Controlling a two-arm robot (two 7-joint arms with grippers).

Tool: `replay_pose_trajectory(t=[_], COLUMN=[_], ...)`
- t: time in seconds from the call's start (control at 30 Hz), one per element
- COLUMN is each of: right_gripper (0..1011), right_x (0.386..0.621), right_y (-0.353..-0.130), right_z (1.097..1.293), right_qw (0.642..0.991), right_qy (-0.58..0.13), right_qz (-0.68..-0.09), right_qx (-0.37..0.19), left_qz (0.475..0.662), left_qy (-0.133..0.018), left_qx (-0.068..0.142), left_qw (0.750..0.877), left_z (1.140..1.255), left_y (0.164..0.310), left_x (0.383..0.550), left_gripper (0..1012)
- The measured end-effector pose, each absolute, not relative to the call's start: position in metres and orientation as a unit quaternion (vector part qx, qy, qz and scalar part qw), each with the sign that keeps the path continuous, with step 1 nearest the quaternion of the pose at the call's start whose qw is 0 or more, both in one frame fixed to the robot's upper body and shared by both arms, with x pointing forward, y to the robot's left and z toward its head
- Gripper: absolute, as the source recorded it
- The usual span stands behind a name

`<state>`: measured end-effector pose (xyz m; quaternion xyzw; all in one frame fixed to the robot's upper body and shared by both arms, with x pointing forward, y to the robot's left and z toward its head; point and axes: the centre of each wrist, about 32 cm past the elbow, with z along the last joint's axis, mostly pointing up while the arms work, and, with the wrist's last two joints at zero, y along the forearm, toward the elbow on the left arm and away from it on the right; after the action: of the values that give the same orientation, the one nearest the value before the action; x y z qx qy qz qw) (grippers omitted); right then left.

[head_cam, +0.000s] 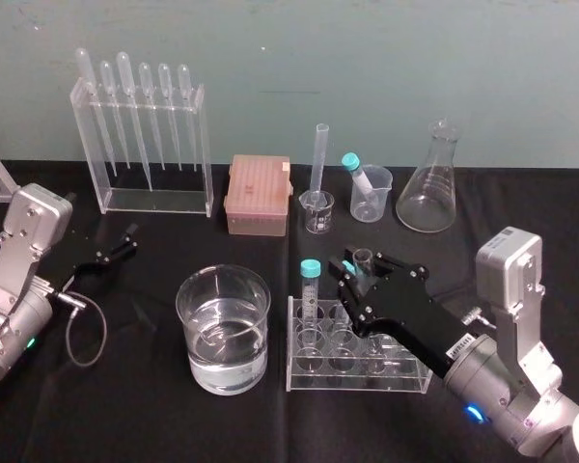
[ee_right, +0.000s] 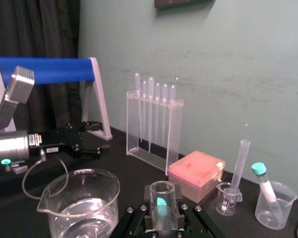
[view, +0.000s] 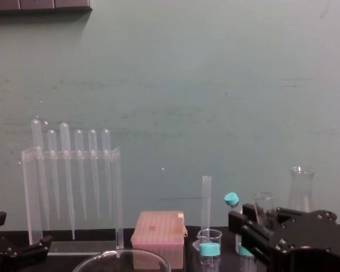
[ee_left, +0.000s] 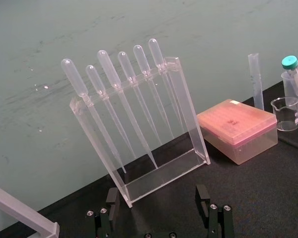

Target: Hold the test tube with one hand and immerse one end into the beaker, then return it to the test tube rack.

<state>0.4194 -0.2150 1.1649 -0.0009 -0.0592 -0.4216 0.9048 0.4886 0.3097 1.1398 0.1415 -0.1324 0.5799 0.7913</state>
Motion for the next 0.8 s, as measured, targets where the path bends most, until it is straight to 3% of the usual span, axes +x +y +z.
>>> replay_pose_trajectory(t=[0.8], right_gripper=[211], right_x=[0.419], right_y=[-0.215], right_z=[1.185], right_qw=[0.901], right_qy=[-0.083], right_qz=[-0.422], right_qx=[0.062], left_qz=[0.580], left_qy=[-0.132], left_qx=[0.141], left_qw=[0.791], left_z=[1.140], left_y=[0.310], left_x=[0.489], left_gripper=[1000])
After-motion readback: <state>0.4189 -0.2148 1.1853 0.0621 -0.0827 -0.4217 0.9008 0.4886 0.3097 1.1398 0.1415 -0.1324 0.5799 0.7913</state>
